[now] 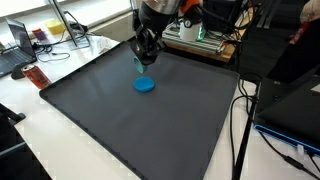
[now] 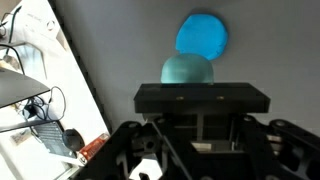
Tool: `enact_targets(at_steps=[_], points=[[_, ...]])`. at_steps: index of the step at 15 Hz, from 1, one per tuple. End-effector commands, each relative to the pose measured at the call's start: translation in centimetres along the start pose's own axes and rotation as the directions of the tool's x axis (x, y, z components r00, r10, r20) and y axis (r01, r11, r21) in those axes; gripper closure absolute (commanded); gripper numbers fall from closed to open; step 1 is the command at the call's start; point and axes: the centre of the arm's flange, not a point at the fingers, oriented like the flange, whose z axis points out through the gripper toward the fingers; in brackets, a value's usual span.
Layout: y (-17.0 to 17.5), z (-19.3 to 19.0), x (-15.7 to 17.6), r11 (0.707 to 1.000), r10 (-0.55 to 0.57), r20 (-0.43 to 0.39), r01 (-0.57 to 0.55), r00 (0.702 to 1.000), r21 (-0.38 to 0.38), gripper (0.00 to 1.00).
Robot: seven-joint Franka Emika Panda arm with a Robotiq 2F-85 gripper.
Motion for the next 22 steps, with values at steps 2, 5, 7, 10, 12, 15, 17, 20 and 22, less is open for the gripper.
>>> enact_targets(at_steps=[2, 5, 7, 10, 12, 15, 17, 20, 22], points=[[-2.7, 0.4, 1.0, 0.988, 0.039, -0.062, -0.048, 0.997, -0.149, 0.77], [-4.1, 1.1, 0.9, 0.975, 0.041, -0.084, -0.058, 0.996, -0.216, 0.77], [-4.9, 1.6, 0.7, 0.966, 0.041, -0.079, -0.060, 0.996, -0.252, 0.77], [-6.2, 2.2, 0.2, 0.958, 0.041, -0.044, -0.052, 0.998, -0.282, 0.77], [-7.1, 2.4, 0.0, 0.951, 0.041, -0.034, -0.049, 0.999, -0.304, 0.77], [-8.4, 2.8, -0.3, 0.937, 0.043, -0.031, -0.051, 0.999, -0.346, 0.77], [-9.3, 3.2, -0.6, 0.930, 0.039, -0.029, -0.047, 0.999, -0.363, 0.77], [-10.3, 3.7, -0.8, 0.928, 0.031, -0.049, -0.047, 0.998, -0.369, 0.77], [-10.9, 4.2, -0.8, 0.927, 0.019, -0.059, -0.040, 0.998, -0.372, 0.77]])
